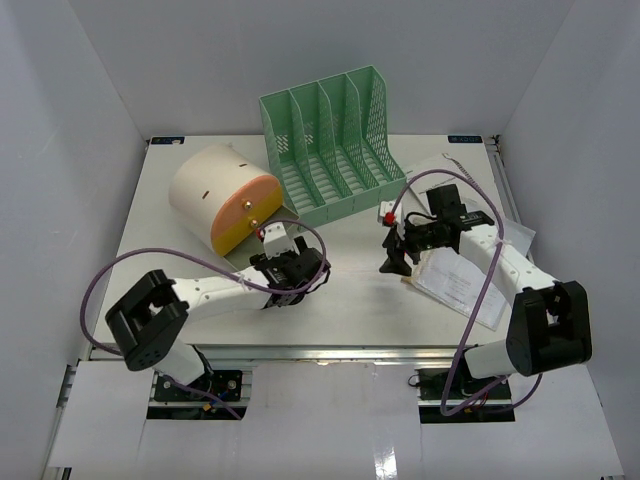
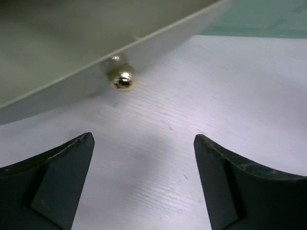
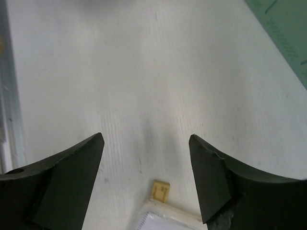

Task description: Organize the desk

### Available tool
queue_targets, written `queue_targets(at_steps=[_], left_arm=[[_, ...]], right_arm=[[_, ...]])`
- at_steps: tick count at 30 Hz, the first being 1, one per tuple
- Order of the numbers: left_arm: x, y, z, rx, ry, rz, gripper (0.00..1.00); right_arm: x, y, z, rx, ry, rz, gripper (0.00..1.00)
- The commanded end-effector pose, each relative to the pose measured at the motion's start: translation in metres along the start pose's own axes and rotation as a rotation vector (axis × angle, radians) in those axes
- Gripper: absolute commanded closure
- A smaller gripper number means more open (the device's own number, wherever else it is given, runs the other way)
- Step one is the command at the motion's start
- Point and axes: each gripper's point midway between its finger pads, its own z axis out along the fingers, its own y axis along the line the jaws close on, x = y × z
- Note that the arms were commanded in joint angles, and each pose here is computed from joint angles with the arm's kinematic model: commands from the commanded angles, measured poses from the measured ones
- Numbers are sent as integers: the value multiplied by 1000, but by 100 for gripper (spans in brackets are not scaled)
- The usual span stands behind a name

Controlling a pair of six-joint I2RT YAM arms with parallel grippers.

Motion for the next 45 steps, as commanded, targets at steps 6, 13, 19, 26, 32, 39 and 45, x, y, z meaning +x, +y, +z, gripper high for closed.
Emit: queue_targets(at_steps=[6, 13, 19, 26, 32, 39, 45], left_arm=[[-1, -51, -83, 639, 151, 152, 2], [-24, -33, -133, 828, 129, 117, 2], [-42, 4, -156, 848, 107, 57, 2], [-40, 36, -172, 886, 121, -29, 2], [-53, 45, -179, 894, 88, -61, 2], [-56, 48, -183, 905, 86, -81, 2], [-65, 50, -187, 903, 67, -91, 2]], right_arm=[[96, -8, -23, 126, 420, -182, 2], [103, -30, -13, 145, 582, -141, 4], [125, -37, -3, 151, 734, -92, 19], [132, -24, 3, 115, 794, -31, 59], [131, -16, 6, 85, 814, 8, 79], [42, 4, 35, -65, 505, 13, 89], [-29, -3, 50, -31, 419, -48, 74]])
